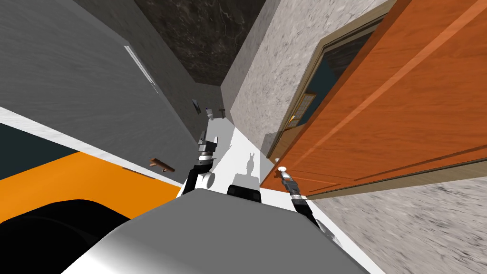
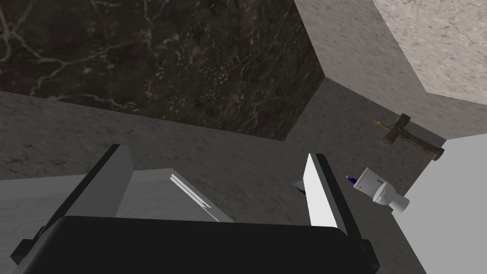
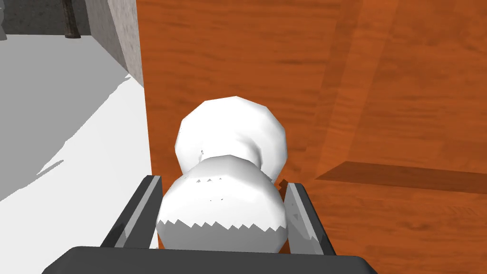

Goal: Pull the door open

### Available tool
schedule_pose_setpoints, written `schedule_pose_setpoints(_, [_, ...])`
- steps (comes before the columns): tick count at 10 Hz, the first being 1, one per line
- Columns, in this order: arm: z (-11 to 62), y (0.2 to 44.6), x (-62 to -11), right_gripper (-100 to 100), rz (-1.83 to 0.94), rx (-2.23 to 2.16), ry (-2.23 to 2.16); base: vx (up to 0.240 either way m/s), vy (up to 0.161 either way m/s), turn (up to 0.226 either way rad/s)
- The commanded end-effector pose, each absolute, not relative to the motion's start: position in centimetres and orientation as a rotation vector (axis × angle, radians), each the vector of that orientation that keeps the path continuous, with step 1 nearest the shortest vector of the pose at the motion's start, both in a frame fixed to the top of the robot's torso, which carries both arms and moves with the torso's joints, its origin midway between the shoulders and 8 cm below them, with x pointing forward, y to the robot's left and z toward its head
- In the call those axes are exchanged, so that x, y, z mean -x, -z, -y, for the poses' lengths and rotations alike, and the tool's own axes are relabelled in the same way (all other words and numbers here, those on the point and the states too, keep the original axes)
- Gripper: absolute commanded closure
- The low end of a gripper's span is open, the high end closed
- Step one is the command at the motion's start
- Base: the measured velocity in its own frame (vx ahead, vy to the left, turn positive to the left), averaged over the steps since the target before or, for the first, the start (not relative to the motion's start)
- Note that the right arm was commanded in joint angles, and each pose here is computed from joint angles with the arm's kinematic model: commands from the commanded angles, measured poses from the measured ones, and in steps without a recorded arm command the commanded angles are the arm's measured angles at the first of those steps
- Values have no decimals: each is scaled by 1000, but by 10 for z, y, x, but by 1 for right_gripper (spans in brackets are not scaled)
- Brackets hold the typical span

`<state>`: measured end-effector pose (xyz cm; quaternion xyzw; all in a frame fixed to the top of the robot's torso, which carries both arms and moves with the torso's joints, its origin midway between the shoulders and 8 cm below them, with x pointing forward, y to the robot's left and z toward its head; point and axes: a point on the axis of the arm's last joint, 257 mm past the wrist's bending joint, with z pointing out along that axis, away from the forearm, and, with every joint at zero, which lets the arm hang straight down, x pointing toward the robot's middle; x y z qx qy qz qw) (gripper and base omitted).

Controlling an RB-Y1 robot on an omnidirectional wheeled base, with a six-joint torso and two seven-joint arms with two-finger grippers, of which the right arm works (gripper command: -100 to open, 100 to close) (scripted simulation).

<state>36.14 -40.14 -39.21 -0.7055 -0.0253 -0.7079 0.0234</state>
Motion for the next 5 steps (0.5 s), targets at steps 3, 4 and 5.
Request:
schedule_pose_setpoints(3, [402, 392, -348, 100, 113, 2168, 2169, -211, -65, 105])
schedule_pose_setpoints(4, [401, 391, -351, 100, 111, 2169, 2173, -90, -23, 14])
schedule_pose_setpoints(5, [402, 392, -345, 100, 117, 2169, 2165, -112, -37, 146])
